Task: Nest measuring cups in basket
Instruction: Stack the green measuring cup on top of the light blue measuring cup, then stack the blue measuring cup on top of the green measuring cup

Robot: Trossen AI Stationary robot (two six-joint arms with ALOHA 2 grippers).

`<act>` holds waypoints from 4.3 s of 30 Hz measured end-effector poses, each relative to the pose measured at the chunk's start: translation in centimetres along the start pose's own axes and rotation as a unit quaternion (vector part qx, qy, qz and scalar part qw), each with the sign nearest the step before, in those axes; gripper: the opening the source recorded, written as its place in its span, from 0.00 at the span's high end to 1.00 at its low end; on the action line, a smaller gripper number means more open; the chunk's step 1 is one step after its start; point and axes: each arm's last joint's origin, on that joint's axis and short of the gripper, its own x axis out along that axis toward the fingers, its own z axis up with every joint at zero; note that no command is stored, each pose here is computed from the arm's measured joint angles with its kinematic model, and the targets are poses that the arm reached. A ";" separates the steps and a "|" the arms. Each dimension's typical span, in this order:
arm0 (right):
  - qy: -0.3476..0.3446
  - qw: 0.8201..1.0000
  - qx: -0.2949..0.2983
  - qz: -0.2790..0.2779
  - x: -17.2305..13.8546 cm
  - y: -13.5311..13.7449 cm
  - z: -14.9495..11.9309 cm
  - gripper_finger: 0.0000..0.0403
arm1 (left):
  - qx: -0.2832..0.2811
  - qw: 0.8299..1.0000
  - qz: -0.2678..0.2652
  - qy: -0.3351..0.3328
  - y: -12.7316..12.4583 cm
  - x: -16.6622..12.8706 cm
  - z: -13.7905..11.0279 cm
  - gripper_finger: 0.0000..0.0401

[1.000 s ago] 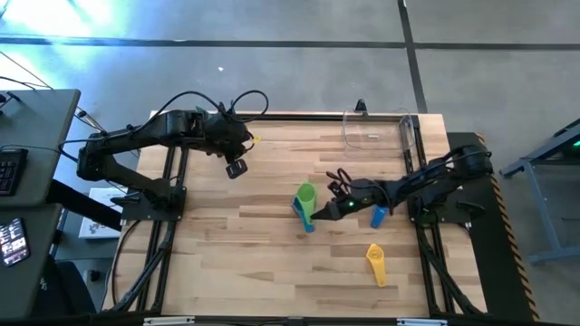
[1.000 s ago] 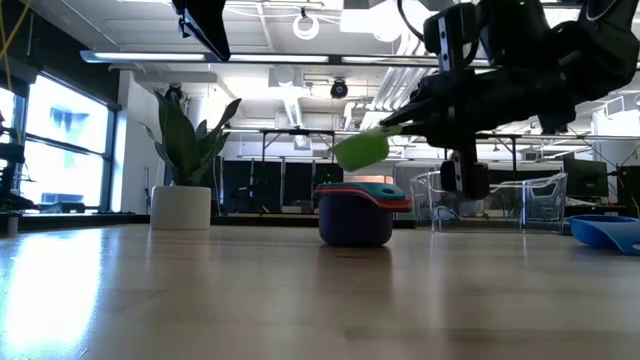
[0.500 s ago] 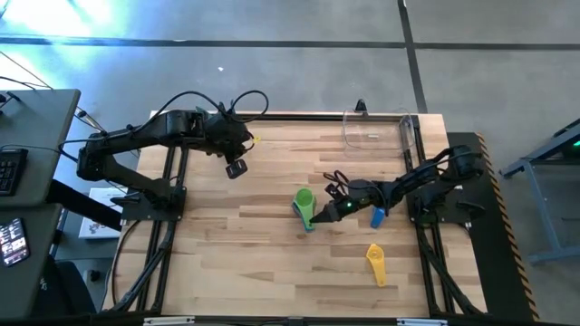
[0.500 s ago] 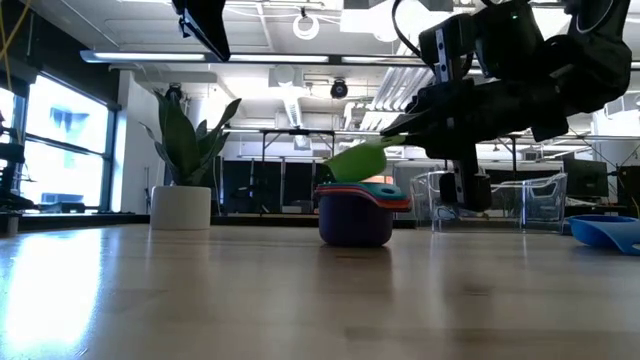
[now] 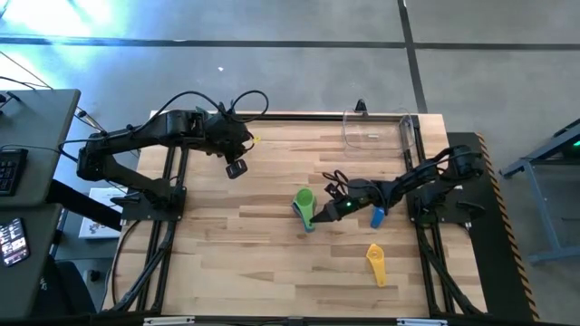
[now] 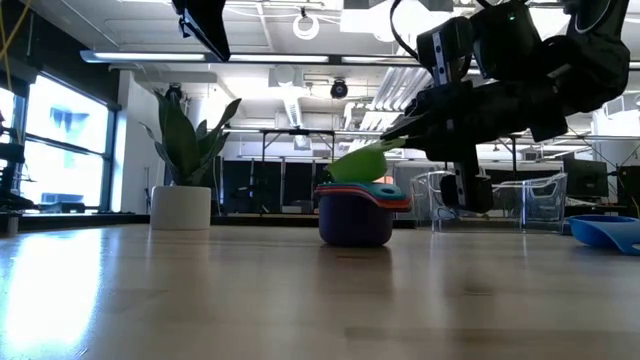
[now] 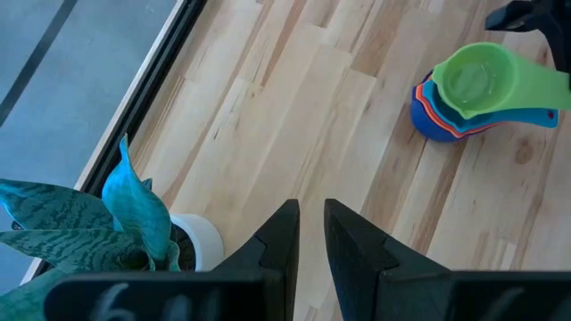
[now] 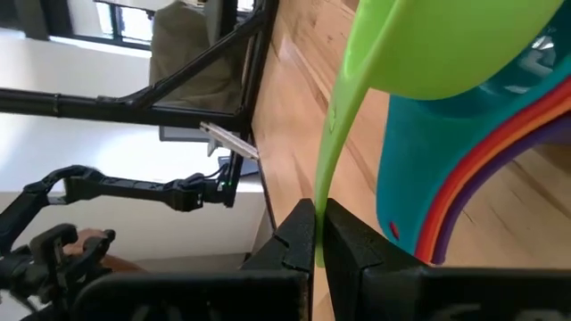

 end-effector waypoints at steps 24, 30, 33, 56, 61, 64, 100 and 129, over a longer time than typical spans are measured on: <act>0.020 0.999 -0.010 -0.043 0.9 0.3 0.7 0.90 | 0.008 1.000 0.000 0.001 0.0 0.0 0.0 0.88; 0.024 0.999 -0.009 -0.041 0.9 0.3 0.7 0.81 | 0.009 1.000 0.000 0.001 0.0 0.0 0.0 0.88; 0.043 0.998 -0.001 -0.034 0.8 0.3 1.0 0.80 | 0.009 1.000 0.000 0.001 0.0 0.0 0.0 0.88; 0.070 0.994 0.073 -0.044 0.3 0.3 1.0 0.81 | 0.009 1.000 0.000 0.001 0.0 0.0 0.0 0.88; 0.050 0.992 0.076 -0.093 -1.1 1.3 0.7 0.81 | 0.009 1.000 0.000 0.001 0.0 0.0 0.0 0.88; 0.010 0.990 0.073 -0.121 -2.2 1.9 0.9 0.81 | 0.010 1.000 0.000 0.001 0.0 0.0 0.0 0.88; -0.119 0.898 0.158 -0.393 -11.2 7.3 -2.8 0.81 | 0.048 0.999 -0.001 0.000 0.0 0.0 0.0 0.88; -0.084 0.792 0.123 -0.592 -11.2 2.9 -3.2 0.81 | 0.037 0.999 -0.003 -0.029 -0.1 0.0 0.6 0.88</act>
